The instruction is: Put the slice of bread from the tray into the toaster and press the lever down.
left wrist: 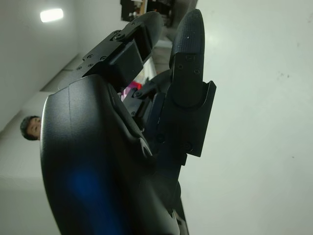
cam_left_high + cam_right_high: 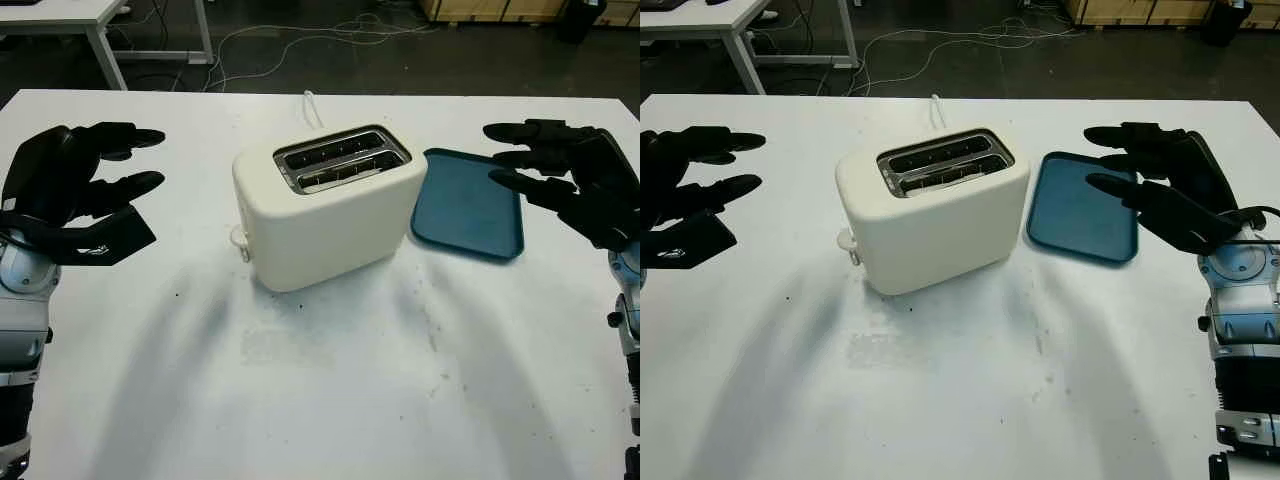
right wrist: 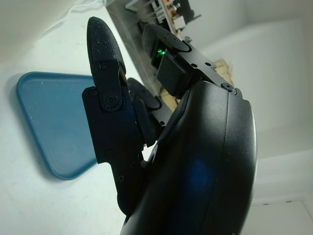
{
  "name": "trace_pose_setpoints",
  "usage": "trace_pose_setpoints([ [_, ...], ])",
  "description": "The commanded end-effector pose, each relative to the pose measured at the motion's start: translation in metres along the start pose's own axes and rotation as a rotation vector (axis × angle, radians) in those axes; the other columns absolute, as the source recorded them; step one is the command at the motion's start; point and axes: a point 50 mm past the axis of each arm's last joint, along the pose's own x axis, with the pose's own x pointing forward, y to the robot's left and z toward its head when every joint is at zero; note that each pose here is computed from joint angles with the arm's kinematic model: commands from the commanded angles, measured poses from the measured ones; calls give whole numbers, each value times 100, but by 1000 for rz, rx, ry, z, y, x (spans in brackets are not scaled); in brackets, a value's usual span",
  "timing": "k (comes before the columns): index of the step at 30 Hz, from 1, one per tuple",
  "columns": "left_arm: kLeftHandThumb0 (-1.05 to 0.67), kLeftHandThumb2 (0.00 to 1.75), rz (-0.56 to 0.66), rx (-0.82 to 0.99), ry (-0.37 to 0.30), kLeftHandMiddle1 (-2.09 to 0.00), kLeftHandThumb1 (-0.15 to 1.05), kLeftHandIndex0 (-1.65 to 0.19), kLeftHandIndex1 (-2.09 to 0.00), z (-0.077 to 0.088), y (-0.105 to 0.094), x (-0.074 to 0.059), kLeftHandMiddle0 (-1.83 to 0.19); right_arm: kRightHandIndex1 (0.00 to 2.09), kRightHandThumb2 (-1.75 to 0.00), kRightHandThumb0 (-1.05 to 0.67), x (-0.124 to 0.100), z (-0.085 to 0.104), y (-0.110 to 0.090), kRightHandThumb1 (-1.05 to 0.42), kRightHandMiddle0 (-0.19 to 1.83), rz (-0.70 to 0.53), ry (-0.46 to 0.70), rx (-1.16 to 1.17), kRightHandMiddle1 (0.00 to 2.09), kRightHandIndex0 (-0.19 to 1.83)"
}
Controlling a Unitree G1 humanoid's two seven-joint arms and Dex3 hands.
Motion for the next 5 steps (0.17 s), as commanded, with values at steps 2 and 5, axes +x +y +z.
trace_pose_setpoints([
  [2, -66, 19, -15, -11, -1, -61, 92, -84, -2, 2, -2, 1, -61, 0, -14, -64, -1, 0, 2, -92, 73, -2, -4, 12, 0, 84],
  [5, -66, 19, -13, -9, -7, -62, 92, -84, -2, 2, -2, 1, -61, 0, -14, -63, -1, 0, 2, -92, 73, 0, -2, 13, 0, 84],
])
